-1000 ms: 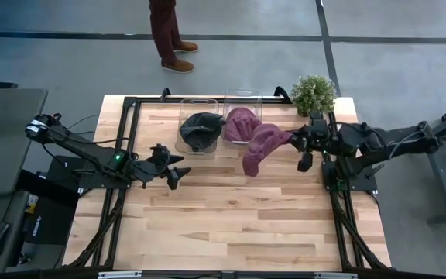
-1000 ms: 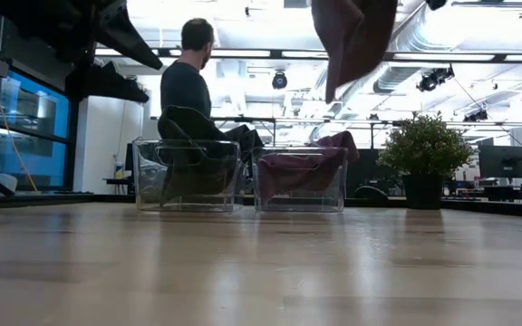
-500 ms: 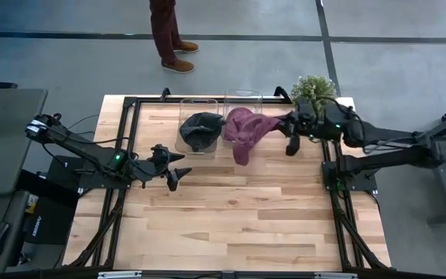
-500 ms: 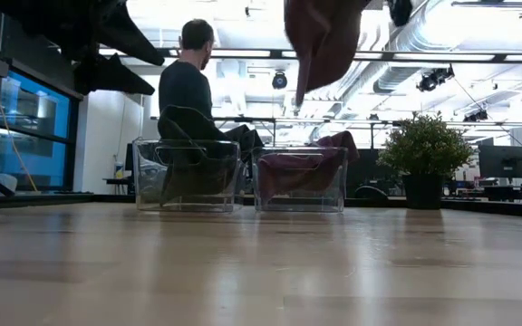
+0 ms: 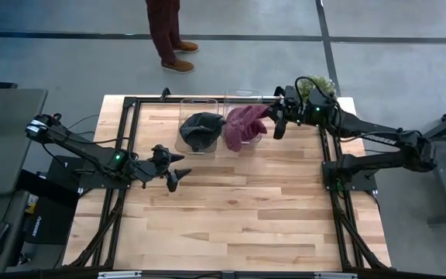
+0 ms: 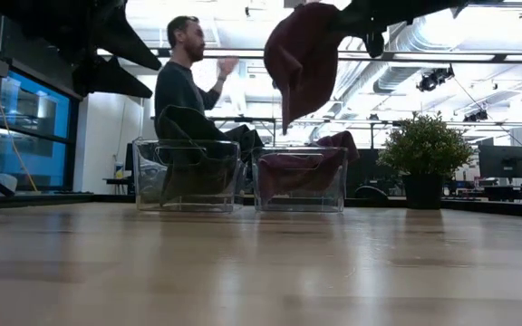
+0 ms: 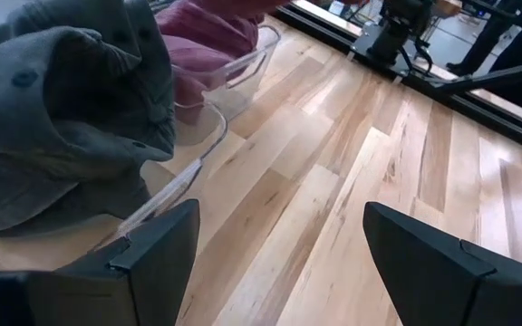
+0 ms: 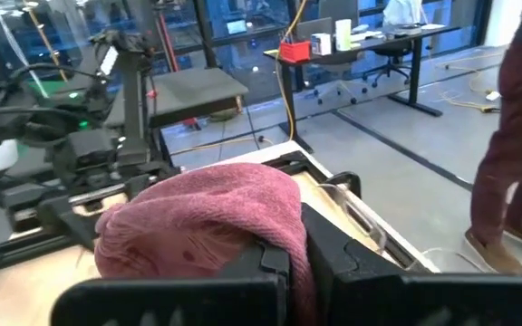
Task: Pick & Place hat
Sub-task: Put the red cap into the right transparent bin
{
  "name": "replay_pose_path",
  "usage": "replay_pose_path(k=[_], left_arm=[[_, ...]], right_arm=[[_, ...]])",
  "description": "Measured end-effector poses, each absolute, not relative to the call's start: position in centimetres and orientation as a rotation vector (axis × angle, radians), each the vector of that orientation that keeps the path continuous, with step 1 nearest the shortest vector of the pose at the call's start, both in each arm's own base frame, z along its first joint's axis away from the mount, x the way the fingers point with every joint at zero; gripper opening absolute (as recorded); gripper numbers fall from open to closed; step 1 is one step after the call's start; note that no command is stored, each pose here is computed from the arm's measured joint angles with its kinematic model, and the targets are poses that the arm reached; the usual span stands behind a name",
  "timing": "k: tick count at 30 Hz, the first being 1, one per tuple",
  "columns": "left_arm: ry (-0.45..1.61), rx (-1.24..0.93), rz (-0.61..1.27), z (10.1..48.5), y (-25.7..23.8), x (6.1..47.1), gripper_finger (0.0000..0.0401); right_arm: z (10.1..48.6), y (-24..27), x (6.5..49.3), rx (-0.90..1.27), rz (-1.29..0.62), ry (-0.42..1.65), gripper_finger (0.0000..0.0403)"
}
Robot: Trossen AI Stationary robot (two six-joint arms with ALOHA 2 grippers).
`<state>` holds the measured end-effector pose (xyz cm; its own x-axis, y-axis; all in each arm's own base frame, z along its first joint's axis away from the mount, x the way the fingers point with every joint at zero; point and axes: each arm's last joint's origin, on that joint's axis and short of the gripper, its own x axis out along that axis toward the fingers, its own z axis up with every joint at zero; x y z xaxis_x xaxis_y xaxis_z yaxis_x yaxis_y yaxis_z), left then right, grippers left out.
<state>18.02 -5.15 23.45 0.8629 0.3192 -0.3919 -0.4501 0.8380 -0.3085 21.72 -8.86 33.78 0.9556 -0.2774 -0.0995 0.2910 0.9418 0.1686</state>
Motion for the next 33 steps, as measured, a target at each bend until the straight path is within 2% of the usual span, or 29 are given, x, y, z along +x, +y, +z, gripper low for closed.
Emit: replay_pose_path(k=[21, 33], left_arm=[[0.388, -0.427, 0.33, 23.3, -5.4, 18.0, 0.0302], [0.403, -0.443, 0.298, 23.3, -5.5, 18.0, 0.0302]], right_arm=[[34.2, -12.6, 19.8, 0.262, -0.342, 0.012, 0.0], [31.7, -15.0, 22.2, 0.387, -0.408, 0.04, 0.0]])
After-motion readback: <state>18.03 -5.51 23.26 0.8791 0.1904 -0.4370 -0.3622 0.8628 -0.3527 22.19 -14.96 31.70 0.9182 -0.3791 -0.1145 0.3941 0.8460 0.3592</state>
